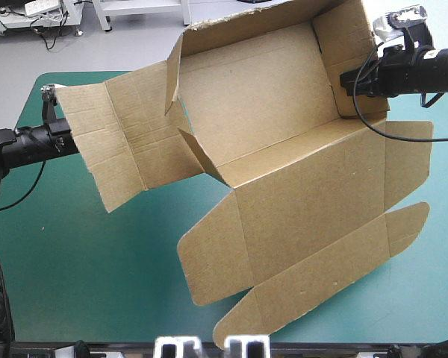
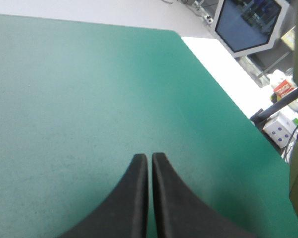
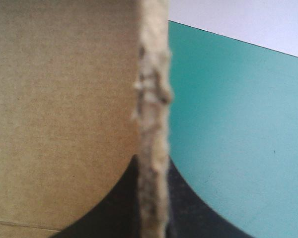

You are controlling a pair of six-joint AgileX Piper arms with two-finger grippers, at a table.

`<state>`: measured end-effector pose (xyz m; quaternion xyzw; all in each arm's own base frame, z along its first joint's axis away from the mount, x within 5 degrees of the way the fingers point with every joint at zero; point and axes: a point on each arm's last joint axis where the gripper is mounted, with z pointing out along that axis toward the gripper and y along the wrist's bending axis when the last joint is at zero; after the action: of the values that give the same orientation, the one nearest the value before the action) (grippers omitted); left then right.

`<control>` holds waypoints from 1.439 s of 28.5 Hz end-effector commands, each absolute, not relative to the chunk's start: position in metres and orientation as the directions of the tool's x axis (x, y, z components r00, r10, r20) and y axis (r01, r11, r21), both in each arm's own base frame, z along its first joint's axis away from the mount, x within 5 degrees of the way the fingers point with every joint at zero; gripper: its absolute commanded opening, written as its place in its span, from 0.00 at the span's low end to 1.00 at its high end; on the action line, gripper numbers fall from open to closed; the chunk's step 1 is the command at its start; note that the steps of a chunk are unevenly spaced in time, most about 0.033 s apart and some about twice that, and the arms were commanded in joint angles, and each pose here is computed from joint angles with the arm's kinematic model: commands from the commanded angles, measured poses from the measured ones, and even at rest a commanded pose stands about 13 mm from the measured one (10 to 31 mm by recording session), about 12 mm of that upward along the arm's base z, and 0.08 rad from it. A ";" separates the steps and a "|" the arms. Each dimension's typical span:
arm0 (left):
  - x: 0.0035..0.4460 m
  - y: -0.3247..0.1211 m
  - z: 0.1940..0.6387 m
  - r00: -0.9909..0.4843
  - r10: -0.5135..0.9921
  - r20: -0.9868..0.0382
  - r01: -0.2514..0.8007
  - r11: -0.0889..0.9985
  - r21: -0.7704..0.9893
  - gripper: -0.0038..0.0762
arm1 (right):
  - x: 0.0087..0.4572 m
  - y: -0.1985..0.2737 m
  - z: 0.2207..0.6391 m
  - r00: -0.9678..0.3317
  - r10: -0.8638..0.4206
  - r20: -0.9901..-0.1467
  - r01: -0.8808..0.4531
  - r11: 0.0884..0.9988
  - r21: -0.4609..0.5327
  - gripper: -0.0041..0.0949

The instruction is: Fold the box

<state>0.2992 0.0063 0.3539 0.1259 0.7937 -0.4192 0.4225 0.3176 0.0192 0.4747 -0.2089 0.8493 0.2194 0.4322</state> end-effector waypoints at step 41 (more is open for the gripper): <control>0.279 -0.075 0.392 -0.616 -0.175 -0.768 0.713 0.292 -0.638 0.64 | 0.384 0.093 0.430 -0.541 -0.145 -0.828 -0.449 0.883 0.139 0.02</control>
<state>0.2945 -0.0706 0.3689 0.1636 0.7334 -0.5346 0.3868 0.3944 0.0919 0.3981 -0.1924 0.8880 0.1506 0.3895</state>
